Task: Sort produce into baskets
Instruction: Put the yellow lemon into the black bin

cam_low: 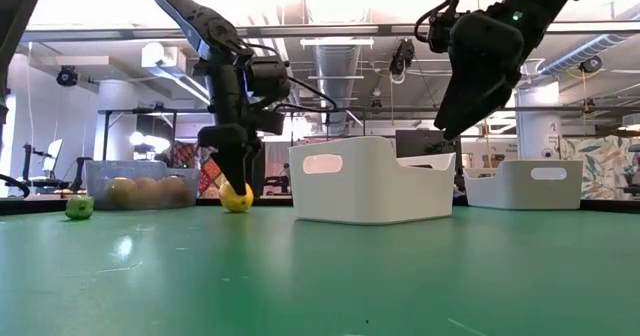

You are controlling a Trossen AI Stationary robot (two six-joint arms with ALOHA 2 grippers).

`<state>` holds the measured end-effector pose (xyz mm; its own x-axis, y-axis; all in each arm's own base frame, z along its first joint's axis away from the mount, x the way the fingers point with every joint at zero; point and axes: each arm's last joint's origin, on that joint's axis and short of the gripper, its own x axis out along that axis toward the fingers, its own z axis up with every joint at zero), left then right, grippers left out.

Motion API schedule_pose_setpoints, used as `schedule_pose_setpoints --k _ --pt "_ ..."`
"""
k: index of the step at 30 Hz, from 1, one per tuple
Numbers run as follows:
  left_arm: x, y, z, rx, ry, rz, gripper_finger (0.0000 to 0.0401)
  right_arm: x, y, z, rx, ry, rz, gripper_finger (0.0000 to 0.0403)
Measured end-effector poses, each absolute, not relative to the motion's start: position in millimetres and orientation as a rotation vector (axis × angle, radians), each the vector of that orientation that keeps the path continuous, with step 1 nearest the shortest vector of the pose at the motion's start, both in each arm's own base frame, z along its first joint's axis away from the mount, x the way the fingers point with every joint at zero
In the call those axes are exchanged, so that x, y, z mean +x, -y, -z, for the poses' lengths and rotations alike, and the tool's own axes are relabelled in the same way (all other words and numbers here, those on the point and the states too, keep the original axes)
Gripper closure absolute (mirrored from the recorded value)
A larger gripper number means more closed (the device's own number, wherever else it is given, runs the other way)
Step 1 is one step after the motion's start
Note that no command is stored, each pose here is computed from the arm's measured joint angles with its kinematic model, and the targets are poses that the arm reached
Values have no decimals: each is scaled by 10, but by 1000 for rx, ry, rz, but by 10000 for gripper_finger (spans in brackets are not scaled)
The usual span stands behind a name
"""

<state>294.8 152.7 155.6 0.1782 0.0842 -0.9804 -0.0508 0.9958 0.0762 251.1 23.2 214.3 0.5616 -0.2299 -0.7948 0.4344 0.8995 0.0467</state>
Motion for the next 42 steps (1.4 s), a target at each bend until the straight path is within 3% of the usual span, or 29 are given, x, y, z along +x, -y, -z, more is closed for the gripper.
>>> schedule_pose_setpoints --k 11,21,26,42 --pt "2948 -1530 -1628 19 -1435 -85 78 2526 -229 -2155 244 -870 407 44" --pt "2879 -1453 -1736 -76 -1547 -93 78 2531 -229 -2158 246 -863 406 44" --pt "2788 -1312 -1811 -272 -1617 -242 78 2534 -224 -2162 234 -853 421 44" --pt "1938 -206 -1920 -247 -1699 -218 78 2624 -227 -2238 105 -757 359 44"
